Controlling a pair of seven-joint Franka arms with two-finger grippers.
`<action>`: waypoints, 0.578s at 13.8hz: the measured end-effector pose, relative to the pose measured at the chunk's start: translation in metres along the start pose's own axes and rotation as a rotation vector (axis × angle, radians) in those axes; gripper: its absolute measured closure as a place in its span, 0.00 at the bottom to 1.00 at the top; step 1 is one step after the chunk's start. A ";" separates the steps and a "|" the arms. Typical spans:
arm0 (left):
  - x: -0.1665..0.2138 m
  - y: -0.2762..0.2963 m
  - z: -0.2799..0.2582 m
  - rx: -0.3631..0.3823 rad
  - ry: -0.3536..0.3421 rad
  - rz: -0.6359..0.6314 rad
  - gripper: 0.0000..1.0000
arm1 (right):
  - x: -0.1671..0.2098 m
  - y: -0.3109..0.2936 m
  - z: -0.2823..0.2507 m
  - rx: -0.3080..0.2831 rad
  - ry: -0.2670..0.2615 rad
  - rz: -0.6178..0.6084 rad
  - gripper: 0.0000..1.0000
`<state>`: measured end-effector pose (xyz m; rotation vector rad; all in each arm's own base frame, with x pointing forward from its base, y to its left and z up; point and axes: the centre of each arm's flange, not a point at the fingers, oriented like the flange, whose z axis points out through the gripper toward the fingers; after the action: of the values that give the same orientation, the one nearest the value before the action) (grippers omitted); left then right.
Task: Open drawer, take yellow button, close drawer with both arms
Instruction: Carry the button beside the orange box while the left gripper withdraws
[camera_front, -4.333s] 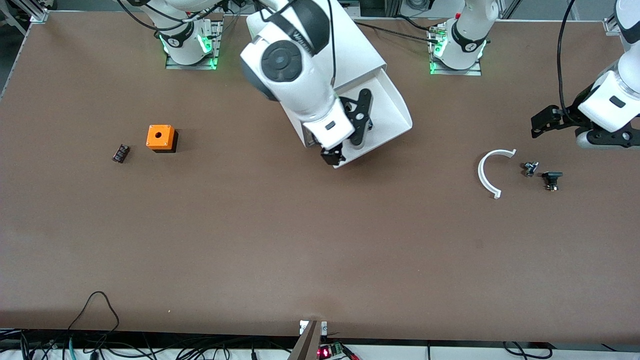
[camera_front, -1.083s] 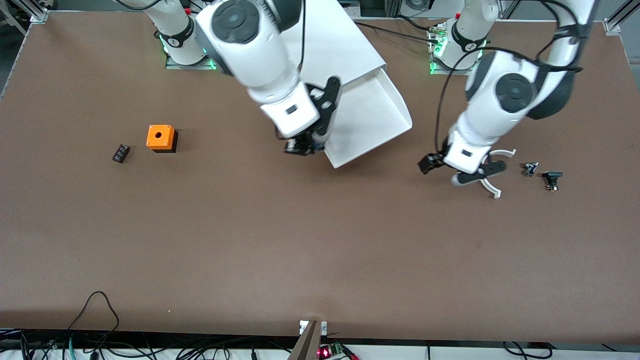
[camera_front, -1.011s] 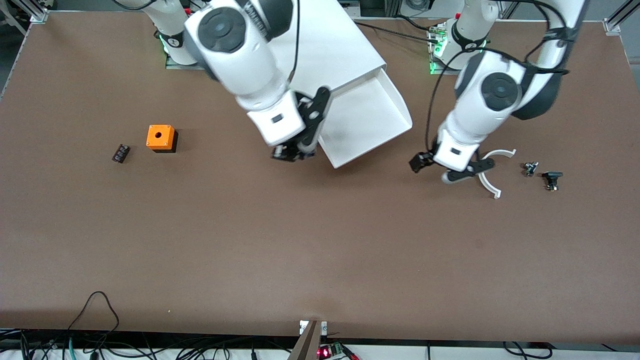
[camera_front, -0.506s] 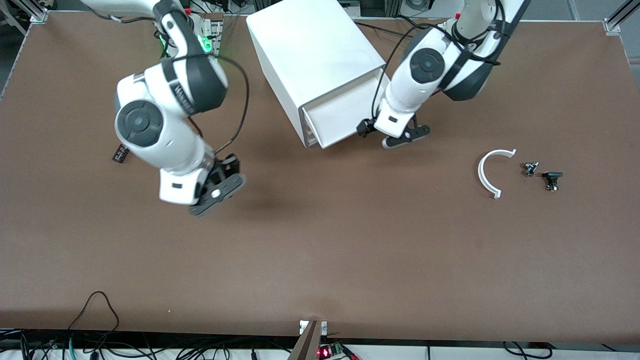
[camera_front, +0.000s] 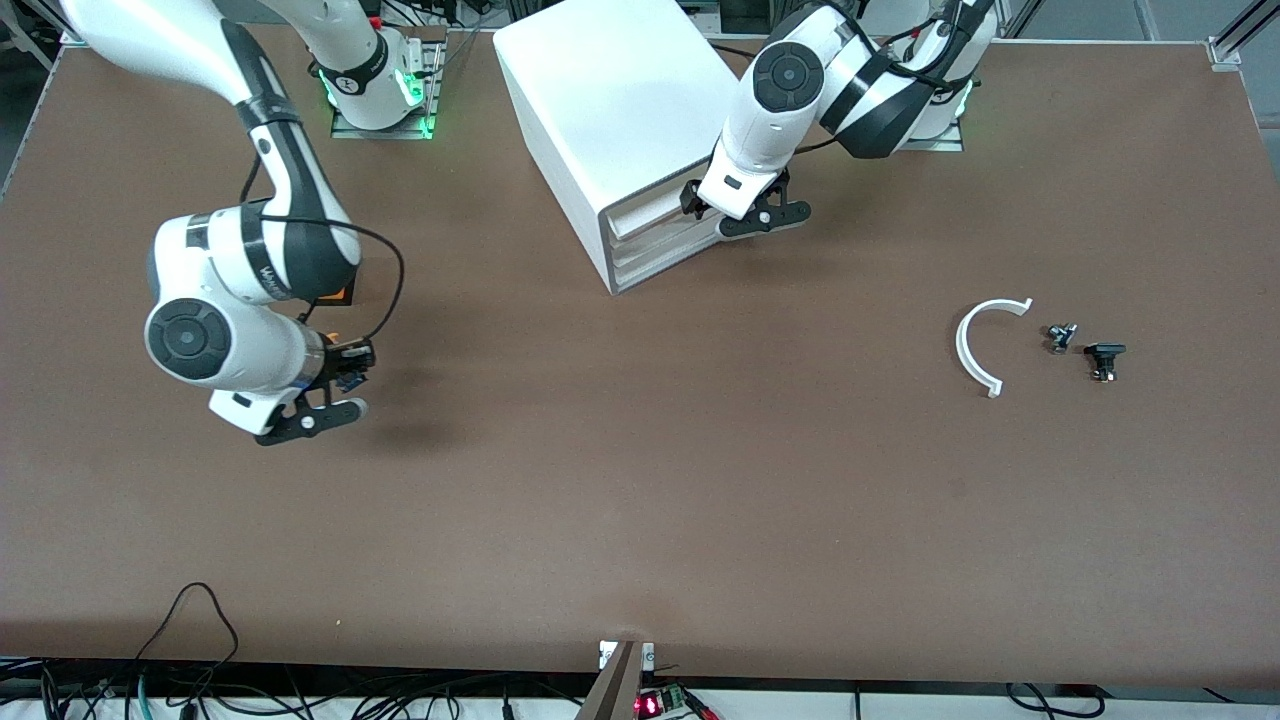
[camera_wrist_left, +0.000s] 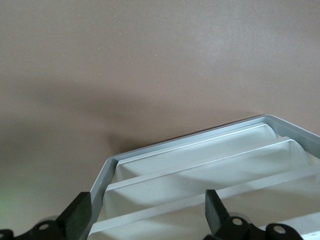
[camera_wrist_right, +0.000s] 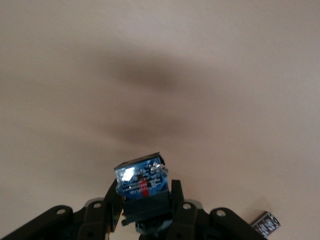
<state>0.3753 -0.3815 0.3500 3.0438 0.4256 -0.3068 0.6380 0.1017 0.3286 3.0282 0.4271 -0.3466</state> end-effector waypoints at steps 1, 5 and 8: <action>0.000 0.000 0.000 0.001 0.000 0.001 0.00 | -0.006 0.015 0.010 0.004 0.012 -0.009 0.58; 0.005 -0.003 -0.002 -0.003 0.002 -0.004 0.00 | -0.031 0.076 0.050 0.011 0.083 -0.124 0.58; 0.066 -0.036 -0.032 -0.050 0.047 -0.002 0.00 | -0.049 0.104 0.091 -0.002 0.154 -0.186 0.58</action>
<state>0.4334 -0.3272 0.3668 3.0072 0.4315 -0.2222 0.6023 -0.0193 0.2543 3.0308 0.7220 -0.1223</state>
